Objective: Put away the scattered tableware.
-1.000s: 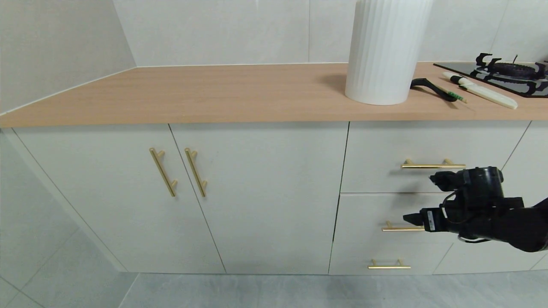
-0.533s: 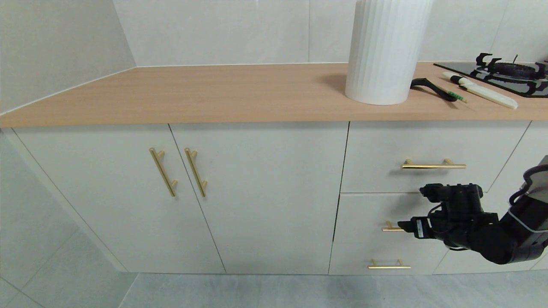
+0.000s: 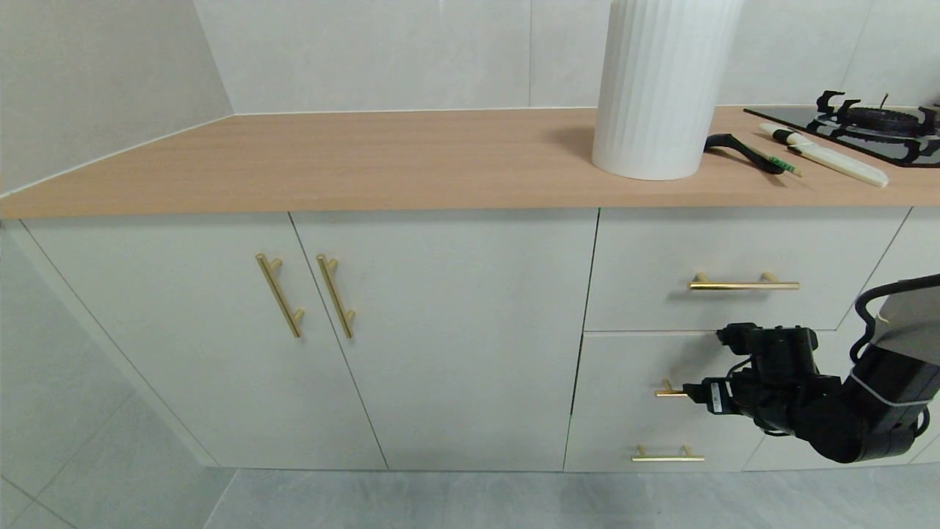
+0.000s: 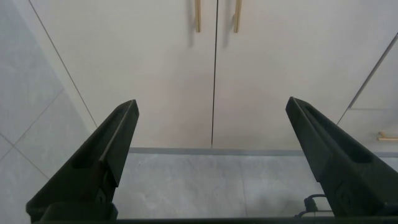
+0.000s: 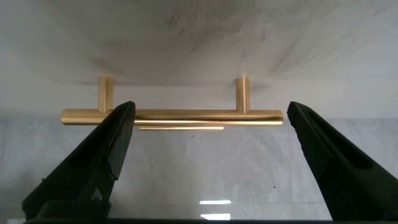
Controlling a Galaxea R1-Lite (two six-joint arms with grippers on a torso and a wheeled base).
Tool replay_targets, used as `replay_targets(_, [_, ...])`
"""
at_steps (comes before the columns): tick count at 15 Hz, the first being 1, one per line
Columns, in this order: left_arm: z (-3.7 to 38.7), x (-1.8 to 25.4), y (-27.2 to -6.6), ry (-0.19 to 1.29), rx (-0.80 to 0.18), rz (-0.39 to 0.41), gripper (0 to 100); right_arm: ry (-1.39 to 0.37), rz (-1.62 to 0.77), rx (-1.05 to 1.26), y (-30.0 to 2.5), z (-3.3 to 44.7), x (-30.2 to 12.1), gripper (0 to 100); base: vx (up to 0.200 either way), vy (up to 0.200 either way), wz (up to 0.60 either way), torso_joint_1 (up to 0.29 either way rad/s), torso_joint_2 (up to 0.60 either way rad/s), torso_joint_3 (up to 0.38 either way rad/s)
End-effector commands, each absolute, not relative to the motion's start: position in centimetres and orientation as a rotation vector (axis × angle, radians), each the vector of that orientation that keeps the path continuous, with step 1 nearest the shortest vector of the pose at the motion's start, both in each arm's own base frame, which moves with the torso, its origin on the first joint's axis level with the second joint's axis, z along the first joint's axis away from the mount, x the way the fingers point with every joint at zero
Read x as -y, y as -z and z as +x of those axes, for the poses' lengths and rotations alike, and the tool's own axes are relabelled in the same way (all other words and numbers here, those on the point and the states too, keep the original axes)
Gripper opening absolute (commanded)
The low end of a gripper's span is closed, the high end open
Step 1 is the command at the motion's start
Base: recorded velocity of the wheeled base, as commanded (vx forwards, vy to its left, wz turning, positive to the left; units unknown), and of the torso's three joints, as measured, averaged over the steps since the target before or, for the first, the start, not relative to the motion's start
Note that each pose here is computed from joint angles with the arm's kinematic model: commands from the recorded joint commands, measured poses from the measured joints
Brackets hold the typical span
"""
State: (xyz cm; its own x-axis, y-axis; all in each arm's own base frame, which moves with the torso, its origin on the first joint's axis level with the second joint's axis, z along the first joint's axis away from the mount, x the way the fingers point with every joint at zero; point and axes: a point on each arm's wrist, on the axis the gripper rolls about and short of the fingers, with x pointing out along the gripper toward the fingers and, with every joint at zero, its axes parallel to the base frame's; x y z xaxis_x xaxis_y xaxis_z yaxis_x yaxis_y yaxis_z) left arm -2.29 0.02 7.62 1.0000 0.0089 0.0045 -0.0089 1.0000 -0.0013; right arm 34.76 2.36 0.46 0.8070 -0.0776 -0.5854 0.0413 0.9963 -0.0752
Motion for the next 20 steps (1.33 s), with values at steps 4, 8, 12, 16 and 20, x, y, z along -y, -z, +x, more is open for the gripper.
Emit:
replay_targets(4, [-2.3, 0.0, -7.6, -0.009, 0.003, -0.002, 100, 0.064, -0.06, -0.634, -0.2, 34.9, -2.4, 100, 0.0, 0.0, 0.0, 0.0, 0.0, 0.0])
replay_targets(8, [-2.3, 0.0, -7.6, -0.011, 0.003, -0.002, 100, 0.075, -0.062, -0.639, 0.0, 34.9, -2.0, 100, 0.0, 0.0, 0.0, 0.0, 0.0, 0.0])
replay_targets(12, [-2.3, 0.0, -7.6, -0.011, 0.003, -0.002, 100, 0.076, -0.066, -0.65, 0.3, 34.8, -1.9, 100, 0.0, 0.0, 0.0, 0.0, 0.0, 0.0])
replay_targets(16, [-2.3, 0.0, -7.6, -0.009, 0.003, -0.002, 100, 0.075, -0.068, -0.658, 0.2, 34.6, -1.9, 100, 0.0, 0.0, 0.0, 0.0, 0.0, 0.0])
replay_targets(20, [-2.3, 0.0, -7.6, -0.009, 0.003, -0.002, 100, 0.061, -0.111, -0.676, -1.0, 33.1, -1.8, 100, 0.0, 0.0, 0.0, 0.0, 0.0, 0.0])
